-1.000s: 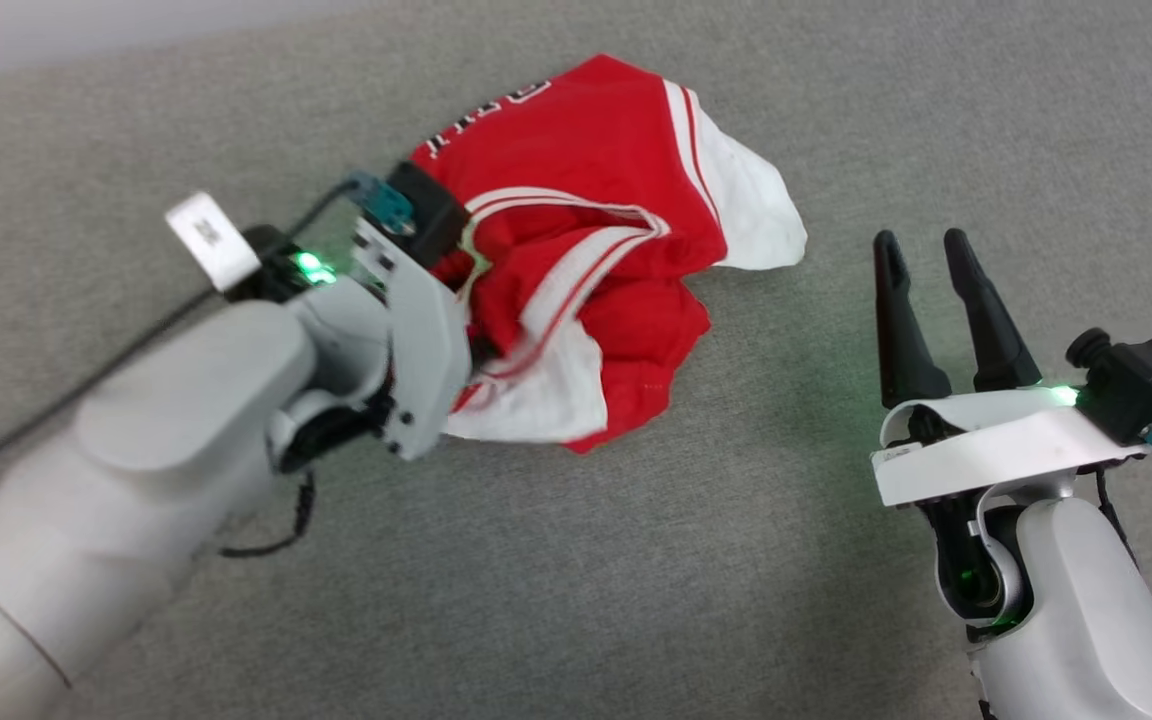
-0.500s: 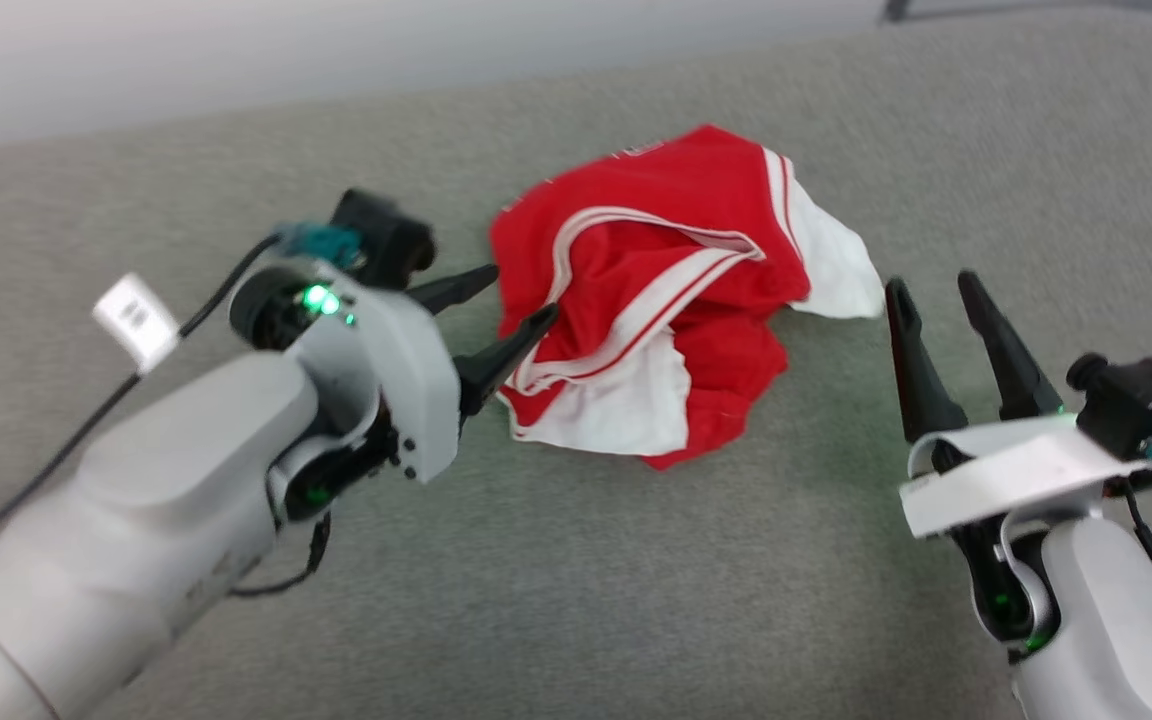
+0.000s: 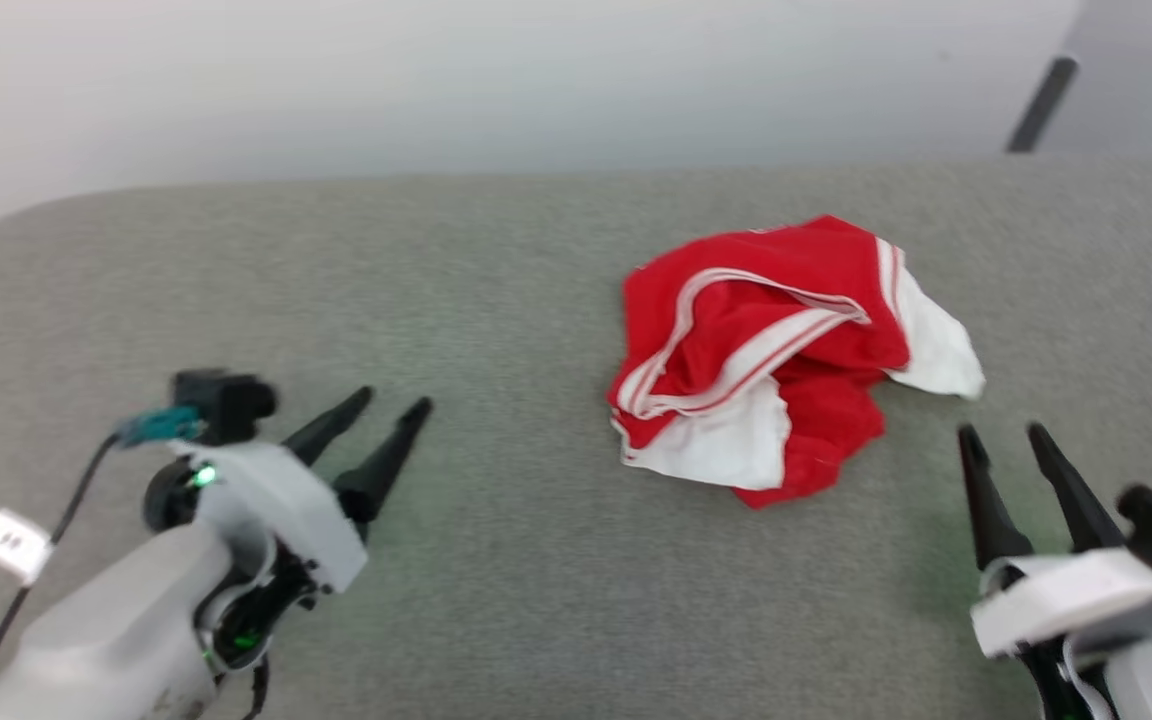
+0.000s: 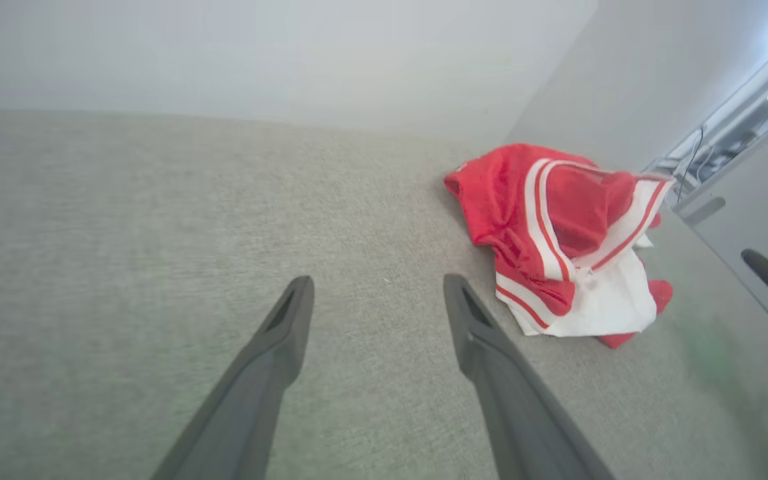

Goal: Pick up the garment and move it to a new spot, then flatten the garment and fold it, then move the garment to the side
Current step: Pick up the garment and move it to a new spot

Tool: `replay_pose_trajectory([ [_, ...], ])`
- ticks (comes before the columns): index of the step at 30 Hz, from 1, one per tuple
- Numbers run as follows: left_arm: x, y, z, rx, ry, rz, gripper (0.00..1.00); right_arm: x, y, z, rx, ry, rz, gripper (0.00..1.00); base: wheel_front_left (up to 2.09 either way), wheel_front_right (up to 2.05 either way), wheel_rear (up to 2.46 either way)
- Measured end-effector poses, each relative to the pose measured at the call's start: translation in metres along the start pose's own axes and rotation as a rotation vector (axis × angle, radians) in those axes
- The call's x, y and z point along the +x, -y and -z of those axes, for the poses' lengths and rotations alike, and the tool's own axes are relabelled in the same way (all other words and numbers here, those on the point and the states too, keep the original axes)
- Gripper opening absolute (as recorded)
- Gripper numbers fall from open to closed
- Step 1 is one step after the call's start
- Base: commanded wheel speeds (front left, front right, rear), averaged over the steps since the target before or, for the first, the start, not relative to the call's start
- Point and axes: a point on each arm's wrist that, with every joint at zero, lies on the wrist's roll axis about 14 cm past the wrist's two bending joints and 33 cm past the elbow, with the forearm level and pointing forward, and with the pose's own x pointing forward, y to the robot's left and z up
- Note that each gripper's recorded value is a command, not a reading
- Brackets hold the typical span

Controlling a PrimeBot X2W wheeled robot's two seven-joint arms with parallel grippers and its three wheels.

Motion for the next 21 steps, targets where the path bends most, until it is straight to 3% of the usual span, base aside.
replay_pose_trajectory([
  [7, -0.06, -0.037, 0.008, -0.043, 0.088, -0.169, 1.0, -0.014, -0.001, 0.007, 0.009, -0.025, 0.003, 1.0, 0.0, 0.0, 0.0],
  [11, -0.087, -0.041, 0.011, -0.065, 0.148, -0.229, 1.0, -0.023, -0.003, 0.006, 0.011, -0.031, 0.0, 1.0, 0.0, 0.0, 0.0],
  [21, -0.135, -0.04, -0.004, -0.005, 0.318, -0.349, 1.0, -0.028, -0.007, -0.028, -0.016, 0.035, -0.022, 1.0, 0.0, 0.0, 0.0],
])
